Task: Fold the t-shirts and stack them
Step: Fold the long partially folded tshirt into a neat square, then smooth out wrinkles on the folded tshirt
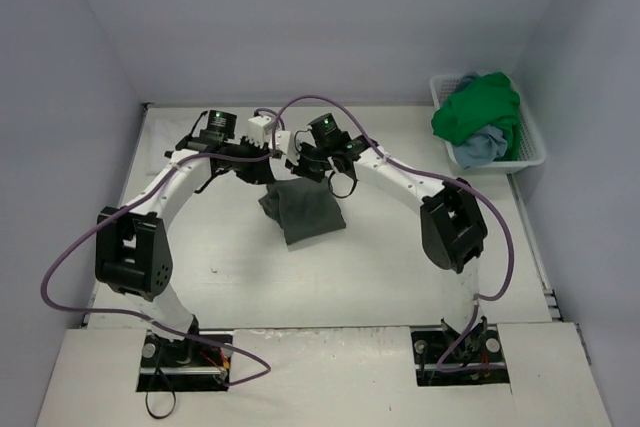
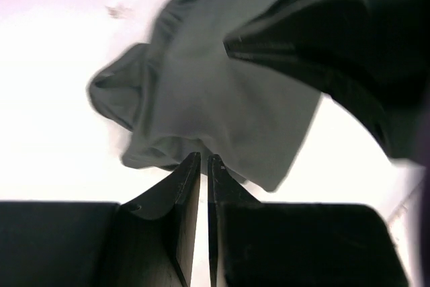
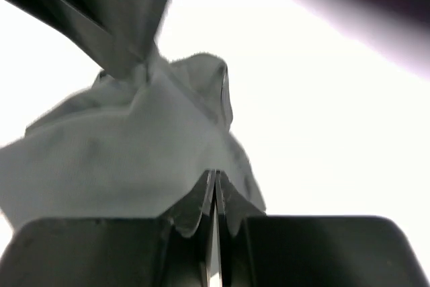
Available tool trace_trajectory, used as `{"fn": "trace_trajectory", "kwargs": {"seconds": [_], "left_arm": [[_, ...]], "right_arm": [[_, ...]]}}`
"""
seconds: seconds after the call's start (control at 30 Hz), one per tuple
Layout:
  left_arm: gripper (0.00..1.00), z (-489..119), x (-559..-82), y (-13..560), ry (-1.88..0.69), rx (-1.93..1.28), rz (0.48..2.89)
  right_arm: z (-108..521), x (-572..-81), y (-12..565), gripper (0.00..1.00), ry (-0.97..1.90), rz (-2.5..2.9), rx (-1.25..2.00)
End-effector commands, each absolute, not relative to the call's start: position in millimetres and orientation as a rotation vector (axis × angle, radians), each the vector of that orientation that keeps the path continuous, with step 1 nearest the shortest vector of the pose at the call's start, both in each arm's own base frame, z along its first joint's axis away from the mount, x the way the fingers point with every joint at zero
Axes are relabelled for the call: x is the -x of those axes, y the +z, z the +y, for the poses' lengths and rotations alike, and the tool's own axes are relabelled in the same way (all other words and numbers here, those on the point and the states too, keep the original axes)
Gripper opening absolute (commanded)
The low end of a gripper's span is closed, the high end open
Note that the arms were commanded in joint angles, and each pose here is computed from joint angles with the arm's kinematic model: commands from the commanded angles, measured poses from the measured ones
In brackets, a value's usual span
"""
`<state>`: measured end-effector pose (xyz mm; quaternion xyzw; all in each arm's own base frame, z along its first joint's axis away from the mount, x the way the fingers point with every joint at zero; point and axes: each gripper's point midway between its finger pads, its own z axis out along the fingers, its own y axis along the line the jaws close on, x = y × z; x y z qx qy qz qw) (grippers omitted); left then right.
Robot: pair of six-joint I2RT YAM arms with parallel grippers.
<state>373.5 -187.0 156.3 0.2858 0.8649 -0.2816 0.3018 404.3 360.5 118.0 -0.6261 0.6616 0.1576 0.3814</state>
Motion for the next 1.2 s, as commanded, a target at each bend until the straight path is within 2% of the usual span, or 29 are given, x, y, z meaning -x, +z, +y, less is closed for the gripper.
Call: {"fn": "trace_trajectory", "kwargs": {"seconds": [0.0, 0.23, 0.5, 0.77, 1.0, 1.17], "left_arm": [[0.06, -216.2, -350.0, 244.4, -0.855, -0.903, 1.955], [0.05, -237.6, -345.1, 220.8, -0.936, -0.919, 1.964], [0.03, -253.0, -351.3, 213.6, -0.942, -0.908, 1.914], [0.00, -259.1, -374.8, 198.3, -0.894, -0.859, 1.917], [0.00, -257.6, -381.6, 147.3, -0.834, -0.867, 2.052], [0.00, -252.0, -380.6, 136.2, -0.782, -0.863, 2.119]], "right_arm": [[271.9, -410.2, 70.0, 0.00, 0.160, 2.100, 1.434], [252.8, -382.9, 31.8, 0.00, 0.216, 2.231, 1.436], [243.7, -375.2, -14.7, 0.00, 0.244, 2.355, 1.437], [226.4, -371.8, -19.7, 0.00, 0.240, 2.414, 1.387], [223.7, -364.1, -16.8, 0.00, 0.287, 2.420, 1.387], [224.8, -362.3, -18.6, 0.00, 0.302, 2.423, 1.390]]}}
